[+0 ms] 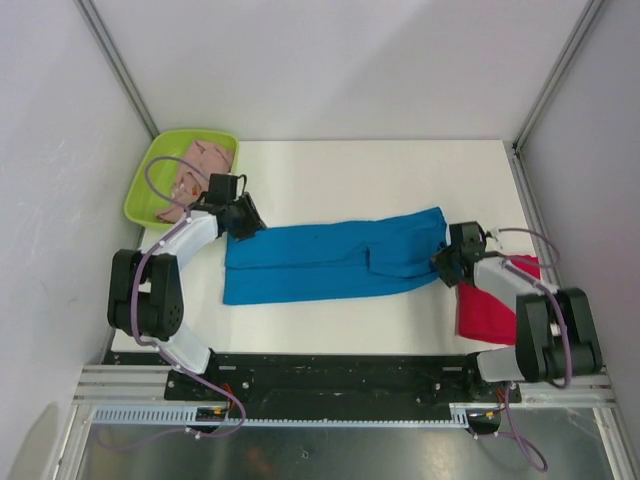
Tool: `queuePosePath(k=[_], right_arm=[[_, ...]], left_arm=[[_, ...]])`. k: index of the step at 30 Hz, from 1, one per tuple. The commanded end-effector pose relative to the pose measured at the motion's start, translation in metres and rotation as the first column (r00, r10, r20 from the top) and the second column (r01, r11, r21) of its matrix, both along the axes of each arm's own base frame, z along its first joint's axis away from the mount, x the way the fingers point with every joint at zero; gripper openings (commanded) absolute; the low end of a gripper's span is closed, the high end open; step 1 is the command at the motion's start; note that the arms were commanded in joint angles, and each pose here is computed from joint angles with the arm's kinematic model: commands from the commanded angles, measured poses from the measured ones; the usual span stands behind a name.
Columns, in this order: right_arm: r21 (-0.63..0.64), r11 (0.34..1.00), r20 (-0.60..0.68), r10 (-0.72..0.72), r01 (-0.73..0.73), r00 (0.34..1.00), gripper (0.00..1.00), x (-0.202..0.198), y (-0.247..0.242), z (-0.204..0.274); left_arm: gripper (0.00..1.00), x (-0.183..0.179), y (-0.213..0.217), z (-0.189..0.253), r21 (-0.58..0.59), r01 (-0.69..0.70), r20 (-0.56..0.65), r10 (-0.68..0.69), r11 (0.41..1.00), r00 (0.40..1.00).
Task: Fold and stack the t-shirts
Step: Rotate the tshirt 80 degrees
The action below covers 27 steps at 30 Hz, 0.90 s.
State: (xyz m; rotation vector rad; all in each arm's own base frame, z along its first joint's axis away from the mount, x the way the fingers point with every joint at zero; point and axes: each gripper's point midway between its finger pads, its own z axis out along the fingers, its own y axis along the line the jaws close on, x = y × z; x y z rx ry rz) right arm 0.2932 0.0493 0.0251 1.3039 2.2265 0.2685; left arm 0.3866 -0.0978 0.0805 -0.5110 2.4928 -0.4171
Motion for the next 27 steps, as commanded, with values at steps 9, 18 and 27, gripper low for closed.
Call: queuePosePath(k=[9, 18, 27], right_arm=[[-0.079, 0.970, 0.045, 0.235, -0.232, 0.971, 0.49, 0.161, -0.007, -0.016], [-0.137, 0.910, -0.006, 0.395, -0.392, 0.919, 0.51, 0.243, -0.011, -0.034], [-0.198, 0.861, -0.048, 0.468, -0.468, 0.882, 0.61, 0.288, -0.024, -0.014]], left_arm=[[0.45, -0.042, -0.028, 0.000, -0.019, 0.136, -0.014, -0.136, 0.991, 0.991], [0.44, -0.077, -0.053, -0.024, 0.023, 0.224, -0.099, -0.221, 0.974, 0.970], [0.44, -0.099, -0.082, -0.030, 0.050, 0.328, -0.128, -0.319, 0.943, 0.939]])
